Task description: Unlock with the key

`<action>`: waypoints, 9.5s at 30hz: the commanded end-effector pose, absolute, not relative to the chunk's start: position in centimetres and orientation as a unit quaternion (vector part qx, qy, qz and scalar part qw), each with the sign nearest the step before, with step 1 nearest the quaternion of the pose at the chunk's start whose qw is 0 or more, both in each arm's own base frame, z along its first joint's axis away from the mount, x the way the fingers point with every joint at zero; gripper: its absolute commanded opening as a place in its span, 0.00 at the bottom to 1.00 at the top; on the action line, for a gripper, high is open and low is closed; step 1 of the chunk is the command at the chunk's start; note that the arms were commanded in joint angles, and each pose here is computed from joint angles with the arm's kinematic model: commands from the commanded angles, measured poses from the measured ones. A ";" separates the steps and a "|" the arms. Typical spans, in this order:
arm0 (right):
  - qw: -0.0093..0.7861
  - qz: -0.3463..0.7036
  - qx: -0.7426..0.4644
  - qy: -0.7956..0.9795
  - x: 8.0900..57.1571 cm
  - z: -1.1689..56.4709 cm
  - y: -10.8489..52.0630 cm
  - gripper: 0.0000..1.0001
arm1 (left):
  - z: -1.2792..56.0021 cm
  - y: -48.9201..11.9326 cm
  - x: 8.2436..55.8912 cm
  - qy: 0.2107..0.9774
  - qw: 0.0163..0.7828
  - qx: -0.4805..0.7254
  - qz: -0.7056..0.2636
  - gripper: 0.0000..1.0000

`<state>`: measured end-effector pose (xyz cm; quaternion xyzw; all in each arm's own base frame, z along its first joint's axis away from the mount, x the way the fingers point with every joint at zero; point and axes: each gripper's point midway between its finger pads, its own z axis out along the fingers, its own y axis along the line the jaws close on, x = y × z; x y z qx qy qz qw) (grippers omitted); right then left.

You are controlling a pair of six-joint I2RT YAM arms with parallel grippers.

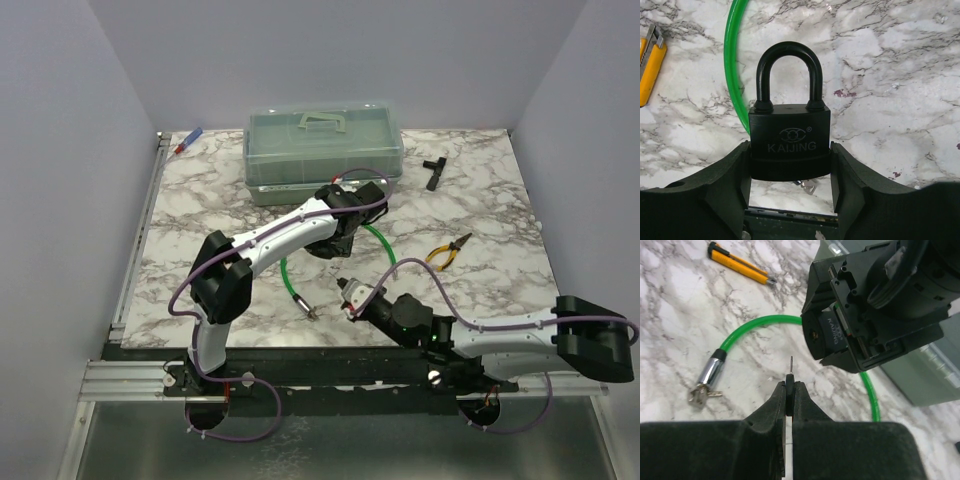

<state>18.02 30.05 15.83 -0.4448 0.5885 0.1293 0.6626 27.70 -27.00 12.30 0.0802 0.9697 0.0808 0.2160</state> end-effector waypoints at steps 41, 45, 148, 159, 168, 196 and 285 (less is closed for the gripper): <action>0.737 0.072 -0.445 0.504 19.9 21.1 36.4 0.00 | 15.9 -23.2 27.9 0.961 0.206 0.014 0.181 0.04; 0.721 0.068 -0.469 0.506 19.9 20.4 37.4 0.00 | 16.1 -23.1 28.1 0.961 0.204 0.014 0.184 0.04; 0.671 -0.270 -0.511 0.465 28.0 13.7 40.7 0.00 | 15.5 -21.6 29.7 0.973 0.177 0.000 0.148 0.04; 0.696 -0.325 -0.485 0.417 27.7 12.7 39.4 0.00 | 15.5 -21.9 29.5 0.977 0.175 -0.002 0.120 0.04; 0.718 -0.323 -0.448 0.424 27.8 12.9 38.7 0.00 | 15.8 -22.2 29.1 0.981 0.173 -0.001 0.086 0.04; 0.726 -0.331 -0.364 0.481 31.2 16.5 35.6 0.00 | 16.6 -19.9 29.0 0.976 0.203 -0.074 0.024 0.02; 0.754 -0.308 -0.407 0.413 26.6 19.6 40.9 0.00 | 17.0 -17.9 33.1 0.947 0.277 -0.155 -0.038 0.00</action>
